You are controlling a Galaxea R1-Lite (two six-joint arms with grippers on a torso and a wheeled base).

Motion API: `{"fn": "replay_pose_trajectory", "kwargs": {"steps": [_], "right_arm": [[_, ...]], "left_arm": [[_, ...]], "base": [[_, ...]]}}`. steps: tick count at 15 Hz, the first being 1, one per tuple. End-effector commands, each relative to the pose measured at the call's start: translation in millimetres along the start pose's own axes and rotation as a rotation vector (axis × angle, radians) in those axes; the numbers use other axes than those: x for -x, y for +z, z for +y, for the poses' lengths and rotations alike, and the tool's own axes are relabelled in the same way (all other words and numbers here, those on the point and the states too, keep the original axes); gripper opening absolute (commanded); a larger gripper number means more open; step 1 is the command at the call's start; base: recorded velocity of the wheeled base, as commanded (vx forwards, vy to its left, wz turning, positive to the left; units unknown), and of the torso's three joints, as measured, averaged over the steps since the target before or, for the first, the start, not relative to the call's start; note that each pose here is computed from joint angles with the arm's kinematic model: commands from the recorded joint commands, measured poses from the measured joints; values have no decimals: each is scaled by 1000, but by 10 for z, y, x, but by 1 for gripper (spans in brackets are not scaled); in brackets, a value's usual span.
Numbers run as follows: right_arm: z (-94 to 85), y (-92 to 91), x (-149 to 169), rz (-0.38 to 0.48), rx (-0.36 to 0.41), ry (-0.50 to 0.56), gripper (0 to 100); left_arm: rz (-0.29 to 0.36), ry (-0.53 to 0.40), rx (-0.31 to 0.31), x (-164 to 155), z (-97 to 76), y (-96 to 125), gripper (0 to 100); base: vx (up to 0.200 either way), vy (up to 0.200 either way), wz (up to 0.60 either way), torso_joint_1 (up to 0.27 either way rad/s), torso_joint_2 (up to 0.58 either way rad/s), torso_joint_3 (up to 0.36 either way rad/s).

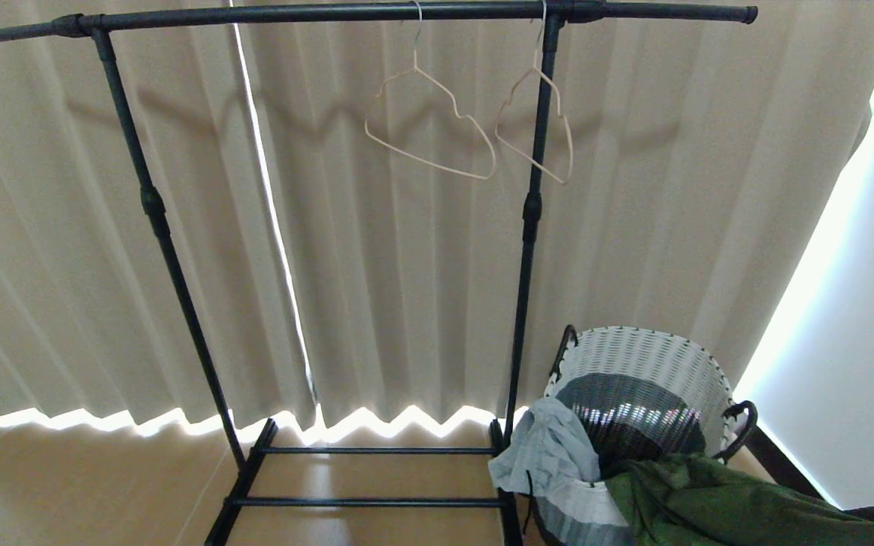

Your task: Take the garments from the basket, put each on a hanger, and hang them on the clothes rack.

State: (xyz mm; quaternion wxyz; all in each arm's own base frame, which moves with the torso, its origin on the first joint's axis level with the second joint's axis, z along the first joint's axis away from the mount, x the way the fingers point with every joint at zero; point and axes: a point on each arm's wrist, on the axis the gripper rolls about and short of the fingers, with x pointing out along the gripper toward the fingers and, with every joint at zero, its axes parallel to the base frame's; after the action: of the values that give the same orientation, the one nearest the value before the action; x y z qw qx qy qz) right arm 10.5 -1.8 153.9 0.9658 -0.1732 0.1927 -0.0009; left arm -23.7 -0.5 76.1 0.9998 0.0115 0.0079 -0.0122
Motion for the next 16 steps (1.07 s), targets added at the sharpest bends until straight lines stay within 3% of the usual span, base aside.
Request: {"fn": "replay_pose_trajectory", "kwargs": {"steps": [1,8,16], "right_arm": [[7,-14,-9,3,4,7,0],[12,-18,-22,5,13,28,0],[10,-9,-25,1,22,32,0]], "left_arm": [[1,0,0,0,0,-1,100],[1,0,-1,0,0,-1,100],[1,3,-4,0,0,-1,100]], "base": [[0,0,0,0,0,0],[0,0,0,0,0,0],[0,200,0,5,4,1]]}}
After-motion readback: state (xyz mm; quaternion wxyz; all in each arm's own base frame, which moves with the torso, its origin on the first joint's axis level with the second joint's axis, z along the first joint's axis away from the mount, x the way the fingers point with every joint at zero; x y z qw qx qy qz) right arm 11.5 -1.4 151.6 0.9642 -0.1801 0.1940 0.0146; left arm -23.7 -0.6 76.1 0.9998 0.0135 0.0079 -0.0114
